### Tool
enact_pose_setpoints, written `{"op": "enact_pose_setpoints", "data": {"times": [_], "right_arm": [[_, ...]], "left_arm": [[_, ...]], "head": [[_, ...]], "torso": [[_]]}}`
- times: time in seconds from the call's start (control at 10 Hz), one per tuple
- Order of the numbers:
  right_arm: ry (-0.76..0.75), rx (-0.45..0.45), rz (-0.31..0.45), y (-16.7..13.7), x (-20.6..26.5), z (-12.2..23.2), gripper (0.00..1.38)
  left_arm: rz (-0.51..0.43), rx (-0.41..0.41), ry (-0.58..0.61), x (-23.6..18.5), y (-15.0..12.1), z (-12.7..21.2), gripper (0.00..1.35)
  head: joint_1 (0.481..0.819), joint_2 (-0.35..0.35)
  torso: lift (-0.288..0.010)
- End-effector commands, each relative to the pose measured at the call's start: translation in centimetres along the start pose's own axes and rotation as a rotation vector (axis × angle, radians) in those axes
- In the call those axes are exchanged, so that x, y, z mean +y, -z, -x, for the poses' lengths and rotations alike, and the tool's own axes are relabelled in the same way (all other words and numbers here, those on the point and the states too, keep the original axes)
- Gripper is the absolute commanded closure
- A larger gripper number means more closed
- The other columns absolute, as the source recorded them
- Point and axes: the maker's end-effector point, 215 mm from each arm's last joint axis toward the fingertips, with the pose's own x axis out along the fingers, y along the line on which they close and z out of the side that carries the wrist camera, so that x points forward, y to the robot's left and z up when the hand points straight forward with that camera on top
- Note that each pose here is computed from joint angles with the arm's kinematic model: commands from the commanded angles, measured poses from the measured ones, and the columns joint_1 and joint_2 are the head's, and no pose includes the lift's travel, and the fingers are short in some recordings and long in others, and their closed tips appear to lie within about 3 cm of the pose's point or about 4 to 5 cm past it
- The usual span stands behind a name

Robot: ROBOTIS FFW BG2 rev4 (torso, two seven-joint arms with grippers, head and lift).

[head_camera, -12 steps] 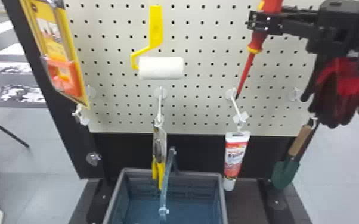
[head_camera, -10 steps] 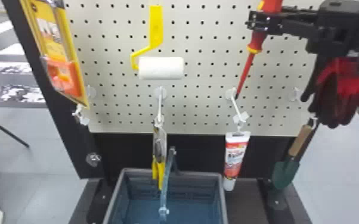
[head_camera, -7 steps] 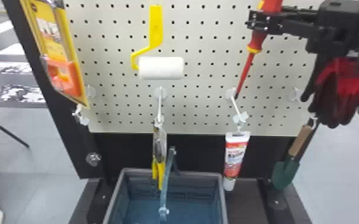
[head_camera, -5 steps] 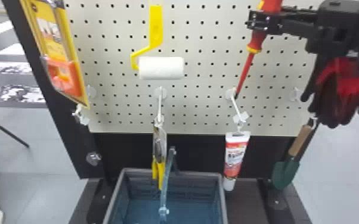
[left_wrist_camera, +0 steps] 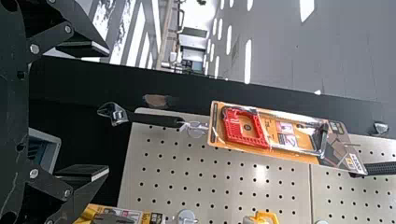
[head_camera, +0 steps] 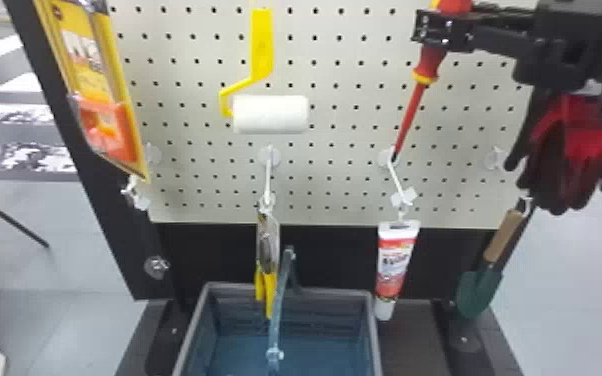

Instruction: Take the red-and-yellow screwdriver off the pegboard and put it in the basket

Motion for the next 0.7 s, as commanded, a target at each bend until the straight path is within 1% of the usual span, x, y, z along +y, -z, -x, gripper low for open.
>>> {"op": "enact_pose_setpoints", "data": {"times": [0.0,0.1,0.3,0.4,0.6], "right_arm": [[0.003,-0.005,0.008,-0.4,-0.1,0.1,1.21],[0.012,-0.019,0.023,-1.3,-0.2,0.5,1.21],[0.057,-0.074,0.092,-4.4,-0.1,2.4,1.21],[0.072,-0.088,0.109,-4.9,0.1,3.1,1.21],[0.078,-0.086,0.088,-4.4,-0.1,3.1,1.21]], "left_arm": [[0.0,-0.001,0.001,0.0,0.0,0.0,0.39],[0.003,-0.002,0.001,-0.1,-0.1,0.0,0.39],[0.003,-0.002,0.003,-0.1,-0.1,0.0,0.39],[0.003,-0.002,0.003,-0.1,-0.1,0.0,0.39],[0.002,0.0,0.003,-0.1,0.0,0.0,0.39]], "head": [[0.549,0.0],[0.549,0.0],[0.549,0.0],[0.549,0.0],[0.549,0.0]], "torso": [[-0.1],[-0.1],[-0.1],[-0.1],[-0.1]]}}
